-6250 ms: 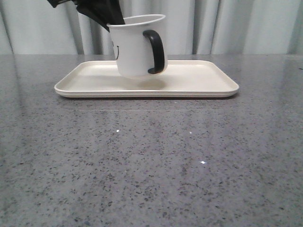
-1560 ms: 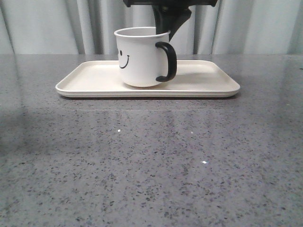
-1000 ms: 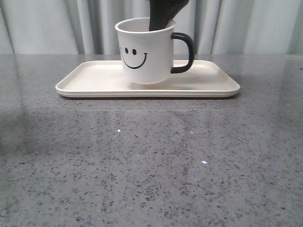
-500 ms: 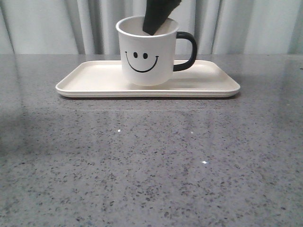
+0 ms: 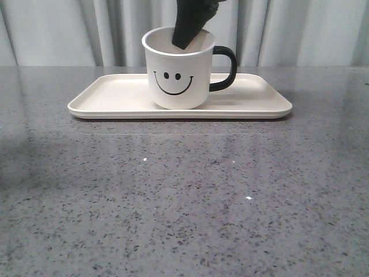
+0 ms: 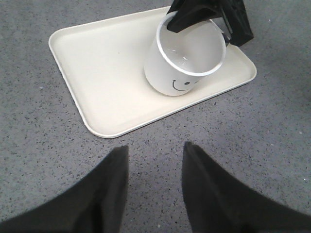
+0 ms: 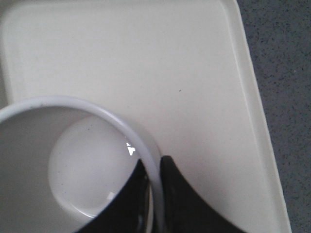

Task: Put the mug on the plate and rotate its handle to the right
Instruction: 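Grip the mug rim with the right gripper and rotate the mug, then release the mug rim and lift the right gripper away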

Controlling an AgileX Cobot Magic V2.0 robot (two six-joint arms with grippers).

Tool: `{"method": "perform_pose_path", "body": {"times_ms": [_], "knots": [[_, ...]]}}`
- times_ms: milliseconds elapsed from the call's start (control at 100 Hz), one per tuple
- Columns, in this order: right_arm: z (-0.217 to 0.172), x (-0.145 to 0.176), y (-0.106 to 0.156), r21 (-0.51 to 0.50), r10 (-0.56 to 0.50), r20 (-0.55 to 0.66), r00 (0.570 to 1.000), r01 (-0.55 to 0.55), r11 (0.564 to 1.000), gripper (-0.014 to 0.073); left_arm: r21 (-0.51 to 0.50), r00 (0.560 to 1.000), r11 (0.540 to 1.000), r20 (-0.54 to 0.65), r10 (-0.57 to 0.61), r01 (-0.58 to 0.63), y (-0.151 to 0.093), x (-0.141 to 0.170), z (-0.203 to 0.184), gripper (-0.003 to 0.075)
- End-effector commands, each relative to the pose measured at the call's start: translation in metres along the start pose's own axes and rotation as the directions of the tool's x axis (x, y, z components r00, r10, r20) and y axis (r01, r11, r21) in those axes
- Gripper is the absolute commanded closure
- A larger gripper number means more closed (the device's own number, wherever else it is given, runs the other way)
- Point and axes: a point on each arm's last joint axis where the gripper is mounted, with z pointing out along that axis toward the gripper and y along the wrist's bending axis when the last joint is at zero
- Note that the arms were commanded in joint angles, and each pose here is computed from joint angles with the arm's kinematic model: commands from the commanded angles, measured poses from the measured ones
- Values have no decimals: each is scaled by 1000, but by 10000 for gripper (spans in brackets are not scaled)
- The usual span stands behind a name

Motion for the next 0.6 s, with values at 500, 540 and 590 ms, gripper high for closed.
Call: {"method": "perform_pose_path", "body": {"times_ms": [500,540,590], "knots": [[-37,-18,-7,125,-22,129,991,6,992,407,18,995,1000,98,-16,14,-3,-13,-8,459],[-38,-19,-7,130,-19,133,991,1,992,351,18,995,1000,98,-16,14,-3,-13,-8,459],[-40,-20,-8,141,-16,143,990,-5,990,279,18,995,1000,98,-16,14,-3,-13,-8,459]]}}
